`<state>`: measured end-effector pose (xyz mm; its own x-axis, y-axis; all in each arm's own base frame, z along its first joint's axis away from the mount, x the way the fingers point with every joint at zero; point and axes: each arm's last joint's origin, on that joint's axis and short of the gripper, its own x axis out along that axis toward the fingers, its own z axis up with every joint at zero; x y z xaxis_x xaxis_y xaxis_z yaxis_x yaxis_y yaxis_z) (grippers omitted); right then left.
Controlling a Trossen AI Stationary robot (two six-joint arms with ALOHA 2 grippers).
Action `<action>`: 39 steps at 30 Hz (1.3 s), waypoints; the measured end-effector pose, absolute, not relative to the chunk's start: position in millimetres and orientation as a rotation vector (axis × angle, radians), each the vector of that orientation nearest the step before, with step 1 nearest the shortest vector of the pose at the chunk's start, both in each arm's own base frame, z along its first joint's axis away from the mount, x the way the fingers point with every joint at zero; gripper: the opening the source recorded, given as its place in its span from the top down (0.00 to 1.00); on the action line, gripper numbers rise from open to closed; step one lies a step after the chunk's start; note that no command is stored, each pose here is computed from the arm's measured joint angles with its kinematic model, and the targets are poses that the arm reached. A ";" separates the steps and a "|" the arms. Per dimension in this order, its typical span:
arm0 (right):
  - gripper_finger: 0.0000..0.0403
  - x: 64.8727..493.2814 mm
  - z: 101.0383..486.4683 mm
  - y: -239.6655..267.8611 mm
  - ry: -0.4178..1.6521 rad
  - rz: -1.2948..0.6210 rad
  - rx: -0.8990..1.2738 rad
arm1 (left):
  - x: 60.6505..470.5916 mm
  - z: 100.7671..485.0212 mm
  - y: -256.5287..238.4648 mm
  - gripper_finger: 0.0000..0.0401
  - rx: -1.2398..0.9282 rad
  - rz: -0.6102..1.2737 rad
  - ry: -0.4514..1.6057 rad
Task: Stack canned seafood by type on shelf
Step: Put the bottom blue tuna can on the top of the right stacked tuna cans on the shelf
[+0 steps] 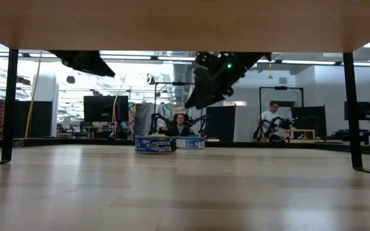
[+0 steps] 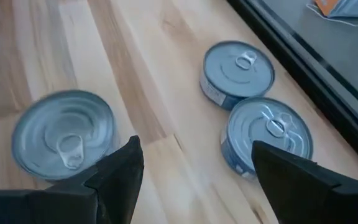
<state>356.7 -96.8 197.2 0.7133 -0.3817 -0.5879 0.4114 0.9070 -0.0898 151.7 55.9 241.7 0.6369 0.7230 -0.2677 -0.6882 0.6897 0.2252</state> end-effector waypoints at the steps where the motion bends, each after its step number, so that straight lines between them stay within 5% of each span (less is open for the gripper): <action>1: 0.19 356.7 195.4 -97.3 0.649 -0.439 0.048 | 154.9 238.8 59.5 0.26 0.109 0.805 0.371; 10: 0.19 337.7 172.3 -110.4 0.575 -0.441 0.031 | 173.6 220.5 93.1 0.26 0.078 0.755 0.427; 16: 0.19 326.9 155.6 -102.9 0.498 -0.318 0.081 | 187.6 207.5 104.7 0.26 0.035 0.549 0.424; 30: 0.19 350.8 176.6 -66.6 0.420 -0.074 -0.103 | 203.5 188.2 99.9 0.26 -0.028 0.230 0.458; 39: 0.19 376.4 147.1 -65.4 0.508 -0.058 -0.070 | 217.8 167.5 100.3 0.26 -0.133 0.216 0.494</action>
